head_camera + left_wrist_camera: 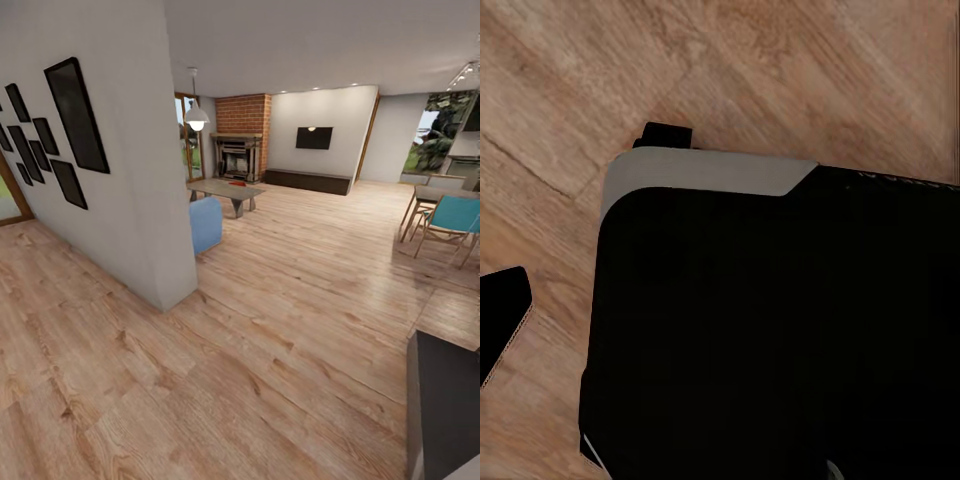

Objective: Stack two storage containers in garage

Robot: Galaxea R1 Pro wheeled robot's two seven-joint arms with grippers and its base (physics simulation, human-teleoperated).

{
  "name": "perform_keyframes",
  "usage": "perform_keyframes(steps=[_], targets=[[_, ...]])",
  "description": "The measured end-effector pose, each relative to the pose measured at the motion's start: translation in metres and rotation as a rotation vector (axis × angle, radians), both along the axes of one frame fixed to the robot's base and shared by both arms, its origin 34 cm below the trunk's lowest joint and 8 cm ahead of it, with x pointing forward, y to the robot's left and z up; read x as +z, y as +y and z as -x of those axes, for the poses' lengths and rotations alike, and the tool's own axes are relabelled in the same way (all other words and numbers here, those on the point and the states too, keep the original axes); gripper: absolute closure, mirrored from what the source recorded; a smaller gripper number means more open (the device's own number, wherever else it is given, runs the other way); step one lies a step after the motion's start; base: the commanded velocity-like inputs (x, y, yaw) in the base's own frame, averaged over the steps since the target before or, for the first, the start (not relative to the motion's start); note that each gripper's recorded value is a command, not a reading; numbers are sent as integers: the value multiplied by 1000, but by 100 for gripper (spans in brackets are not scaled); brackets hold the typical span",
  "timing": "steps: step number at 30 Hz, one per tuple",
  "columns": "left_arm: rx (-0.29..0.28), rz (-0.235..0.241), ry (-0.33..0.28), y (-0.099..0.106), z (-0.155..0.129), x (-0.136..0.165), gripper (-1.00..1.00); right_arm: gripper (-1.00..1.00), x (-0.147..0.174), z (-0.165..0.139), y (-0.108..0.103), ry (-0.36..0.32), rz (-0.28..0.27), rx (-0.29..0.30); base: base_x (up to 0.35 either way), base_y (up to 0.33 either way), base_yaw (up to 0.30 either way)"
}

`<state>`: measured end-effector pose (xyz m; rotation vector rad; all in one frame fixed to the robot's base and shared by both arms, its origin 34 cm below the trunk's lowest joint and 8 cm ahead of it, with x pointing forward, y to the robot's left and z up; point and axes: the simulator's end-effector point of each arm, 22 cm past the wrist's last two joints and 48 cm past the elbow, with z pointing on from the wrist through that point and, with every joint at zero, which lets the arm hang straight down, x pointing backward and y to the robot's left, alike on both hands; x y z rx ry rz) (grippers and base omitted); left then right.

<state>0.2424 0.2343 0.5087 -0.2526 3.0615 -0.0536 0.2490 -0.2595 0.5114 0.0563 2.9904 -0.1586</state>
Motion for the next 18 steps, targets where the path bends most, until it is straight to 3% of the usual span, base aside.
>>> perform_keyframes(steps=[18], targets=[[0,0,0,0,0,0,-100,-100,0,1,1,3,-1,1,323,0,-8]])
